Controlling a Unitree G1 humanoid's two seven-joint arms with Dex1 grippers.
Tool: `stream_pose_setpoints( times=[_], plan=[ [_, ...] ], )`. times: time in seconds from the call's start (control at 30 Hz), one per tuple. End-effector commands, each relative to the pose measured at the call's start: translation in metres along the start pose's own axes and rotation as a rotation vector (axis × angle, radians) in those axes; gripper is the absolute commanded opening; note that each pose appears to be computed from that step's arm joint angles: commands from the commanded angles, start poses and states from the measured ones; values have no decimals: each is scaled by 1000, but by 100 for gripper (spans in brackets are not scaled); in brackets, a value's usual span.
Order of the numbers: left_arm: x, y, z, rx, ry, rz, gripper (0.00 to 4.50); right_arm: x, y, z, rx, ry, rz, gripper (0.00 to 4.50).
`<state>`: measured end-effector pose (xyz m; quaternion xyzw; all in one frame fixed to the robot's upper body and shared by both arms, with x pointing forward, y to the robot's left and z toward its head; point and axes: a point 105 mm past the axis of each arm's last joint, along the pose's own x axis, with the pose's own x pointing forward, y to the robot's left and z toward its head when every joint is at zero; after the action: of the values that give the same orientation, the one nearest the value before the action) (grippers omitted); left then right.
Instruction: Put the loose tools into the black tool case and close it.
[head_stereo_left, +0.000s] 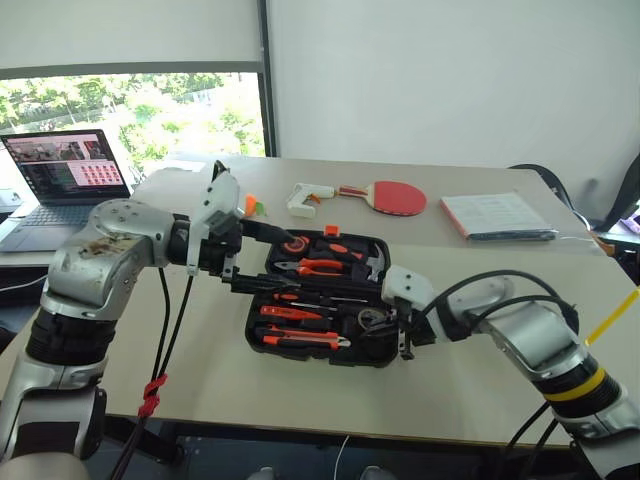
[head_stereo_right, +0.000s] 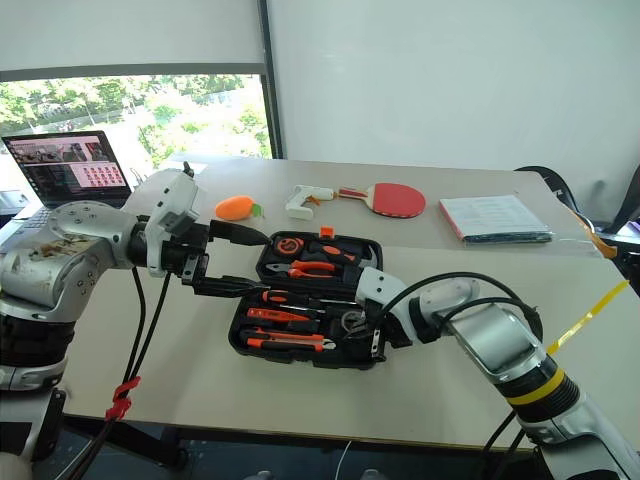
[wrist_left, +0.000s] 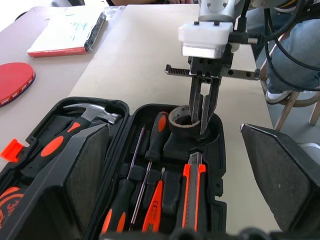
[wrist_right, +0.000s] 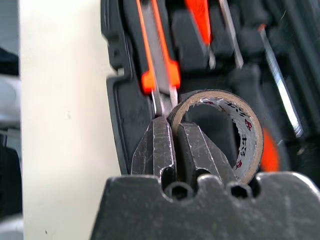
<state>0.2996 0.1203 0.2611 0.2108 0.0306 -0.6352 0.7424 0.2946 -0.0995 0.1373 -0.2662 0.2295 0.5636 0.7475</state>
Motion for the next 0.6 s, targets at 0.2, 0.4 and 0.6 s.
stream_pose_setpoints(
  times=[0.2, 0.4, 0.6],
  plan=[
    [-3, -3, 12, 55, 5, 9, 450, 4, 12, -6, -46, 41, 8, 3],
    [-2, 1, 12, 58, 6, 12, 450, 7, 19, -1, -38, 25, 25, 3],
    [-1, 2, 12, 61, 3, 7, 450, 6, 13, -7, -26, 50, -19, 123]
  ],
)
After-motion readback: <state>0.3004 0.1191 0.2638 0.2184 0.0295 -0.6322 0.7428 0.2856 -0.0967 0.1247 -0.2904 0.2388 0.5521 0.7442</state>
